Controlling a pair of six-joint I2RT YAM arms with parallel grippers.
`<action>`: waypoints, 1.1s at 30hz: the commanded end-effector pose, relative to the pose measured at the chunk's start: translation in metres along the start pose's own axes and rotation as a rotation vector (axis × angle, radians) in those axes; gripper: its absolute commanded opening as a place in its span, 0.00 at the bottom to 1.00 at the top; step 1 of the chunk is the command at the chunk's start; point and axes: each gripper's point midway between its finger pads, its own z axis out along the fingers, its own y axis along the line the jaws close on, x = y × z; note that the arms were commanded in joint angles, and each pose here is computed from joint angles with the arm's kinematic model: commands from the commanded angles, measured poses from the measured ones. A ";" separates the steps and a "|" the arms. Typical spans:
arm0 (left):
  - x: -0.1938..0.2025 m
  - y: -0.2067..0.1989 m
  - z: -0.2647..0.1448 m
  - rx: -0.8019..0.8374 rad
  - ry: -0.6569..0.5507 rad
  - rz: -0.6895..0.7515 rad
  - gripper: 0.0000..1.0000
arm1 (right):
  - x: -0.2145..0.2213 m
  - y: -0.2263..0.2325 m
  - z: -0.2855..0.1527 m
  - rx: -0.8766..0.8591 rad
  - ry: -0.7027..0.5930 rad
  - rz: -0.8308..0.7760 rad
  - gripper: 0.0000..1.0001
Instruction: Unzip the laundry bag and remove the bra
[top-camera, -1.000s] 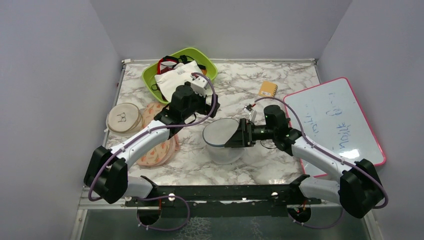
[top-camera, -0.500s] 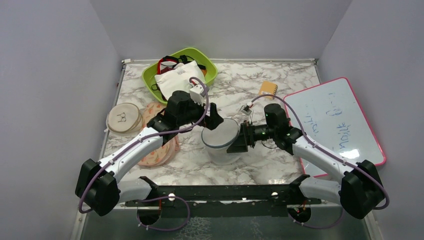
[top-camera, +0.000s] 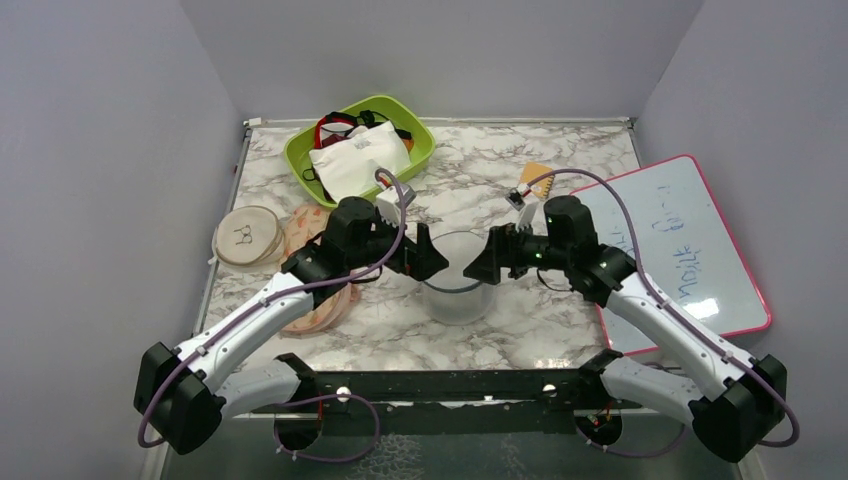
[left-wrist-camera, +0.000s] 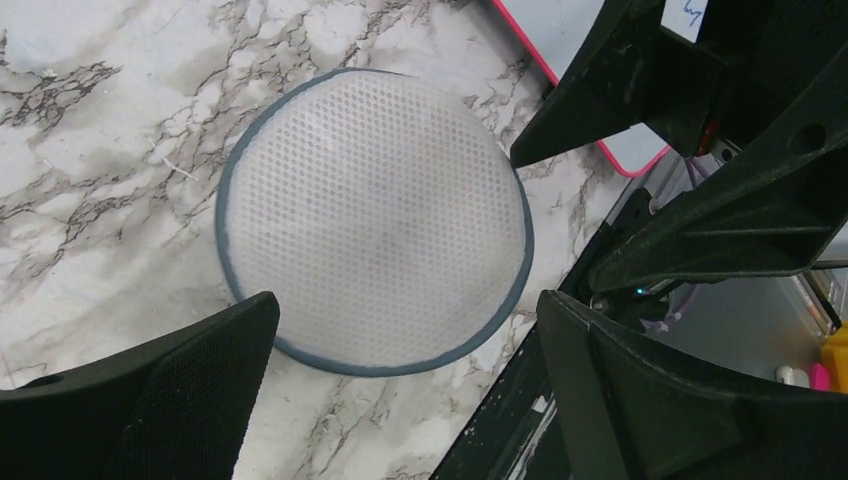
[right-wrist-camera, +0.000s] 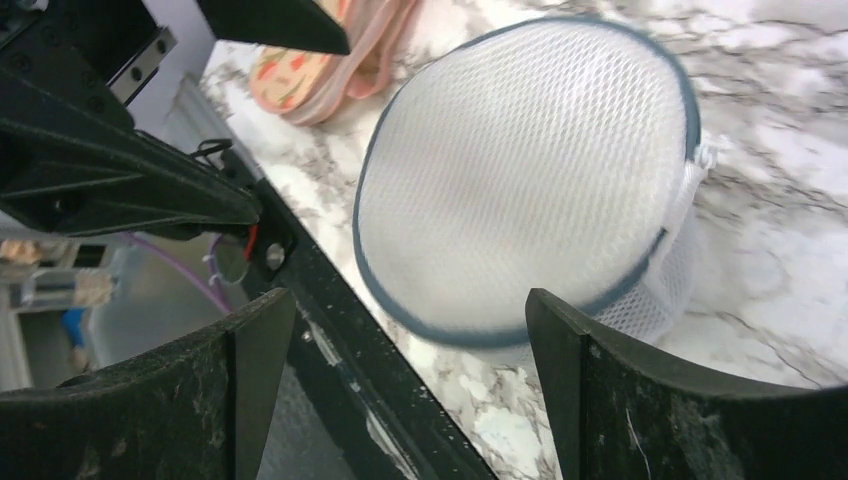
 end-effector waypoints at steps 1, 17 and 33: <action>-0.009 -0.015 0.004 0.035 0.012 -0.014 0.97 | -0.019 -0.015 -0.020 0.172 -0.094 -0.010 0.84; -0.016 -0.050 0.065 -0.227 0.025 0.016 0.92 | -0.127 -0.002 -0.205 0.678 -0.634 -0.104 0.84; 0.026 -0.070 0.151 -0.713 0.020 0.302 0.69 | -0.116 0.017 -0.261 0.658 -0.796 -0.123 0.84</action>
